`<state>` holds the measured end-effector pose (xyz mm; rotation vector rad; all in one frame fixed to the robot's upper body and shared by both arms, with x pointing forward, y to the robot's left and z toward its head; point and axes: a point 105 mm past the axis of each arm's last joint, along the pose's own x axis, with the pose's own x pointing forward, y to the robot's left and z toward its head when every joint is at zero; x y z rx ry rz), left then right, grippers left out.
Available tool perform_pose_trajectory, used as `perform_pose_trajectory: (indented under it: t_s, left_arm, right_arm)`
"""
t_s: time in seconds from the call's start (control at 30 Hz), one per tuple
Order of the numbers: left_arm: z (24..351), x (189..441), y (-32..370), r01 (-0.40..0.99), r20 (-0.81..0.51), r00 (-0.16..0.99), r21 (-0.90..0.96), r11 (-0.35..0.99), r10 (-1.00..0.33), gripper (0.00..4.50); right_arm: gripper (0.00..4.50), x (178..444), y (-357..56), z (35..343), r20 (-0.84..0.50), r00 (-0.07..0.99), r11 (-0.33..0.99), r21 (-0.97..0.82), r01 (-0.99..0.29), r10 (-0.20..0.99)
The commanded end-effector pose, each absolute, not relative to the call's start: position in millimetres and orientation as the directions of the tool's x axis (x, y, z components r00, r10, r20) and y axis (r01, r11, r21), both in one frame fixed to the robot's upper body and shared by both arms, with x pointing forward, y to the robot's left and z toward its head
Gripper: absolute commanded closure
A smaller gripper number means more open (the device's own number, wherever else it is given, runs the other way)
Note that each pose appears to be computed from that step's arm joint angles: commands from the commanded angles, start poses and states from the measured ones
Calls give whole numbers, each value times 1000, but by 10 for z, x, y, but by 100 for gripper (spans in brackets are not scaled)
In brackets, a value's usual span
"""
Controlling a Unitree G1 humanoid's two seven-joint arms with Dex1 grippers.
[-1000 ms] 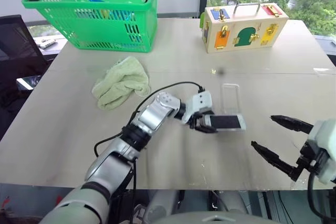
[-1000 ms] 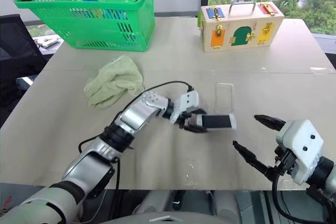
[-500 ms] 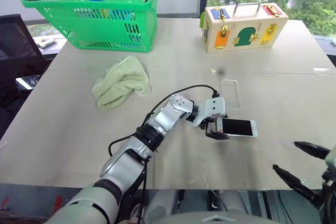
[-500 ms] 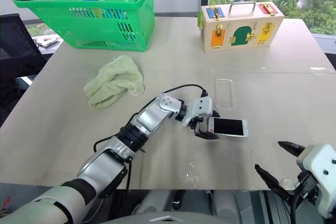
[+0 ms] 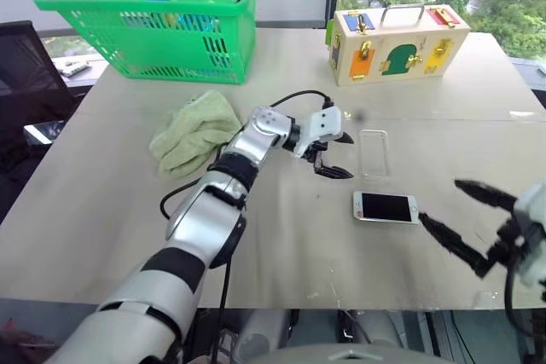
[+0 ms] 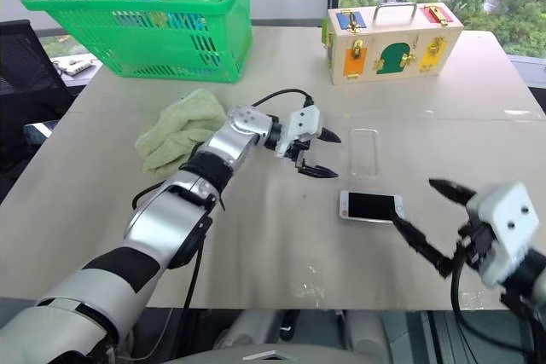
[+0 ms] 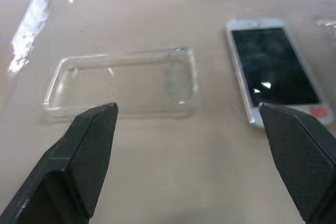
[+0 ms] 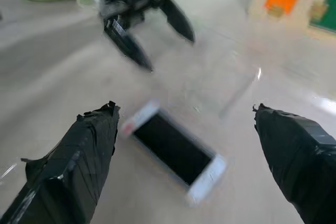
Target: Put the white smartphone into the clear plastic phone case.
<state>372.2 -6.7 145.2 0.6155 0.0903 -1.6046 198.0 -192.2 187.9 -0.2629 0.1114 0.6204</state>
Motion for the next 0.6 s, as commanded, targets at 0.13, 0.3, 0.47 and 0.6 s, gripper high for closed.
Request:
perform_pose_trajectory:
  t_s: [0.13, 0.3, 0.47, 0.6]
  left_arm:
    - [1559, 3757, -227, 897, -496, 10, 388, -211, -868, 7]
    - [1566, 3791, -302, 865, -581, 52, 432, -254, -812, 7]
    - [1549, 3827, -423, 826, -650, 119, 484, -288, -751, 7]
    - [1481, 3863, -598, 805, -660, 208, 535, -257, -722, 7]
  right_arm:
    - [0, 2295, -2278, 2005, -266, 740, 719, -188, -669, 618]
    - [0, 2218, -2322, 2200, -342, 615, 611, -135, -780, 710]
    - [0, 2117, -2297, 2325, -326, 630, 609, -178, -773, 705]
    - [0, 2004, -2182, 2305, -245, 695, 660, -219, -719, 676]
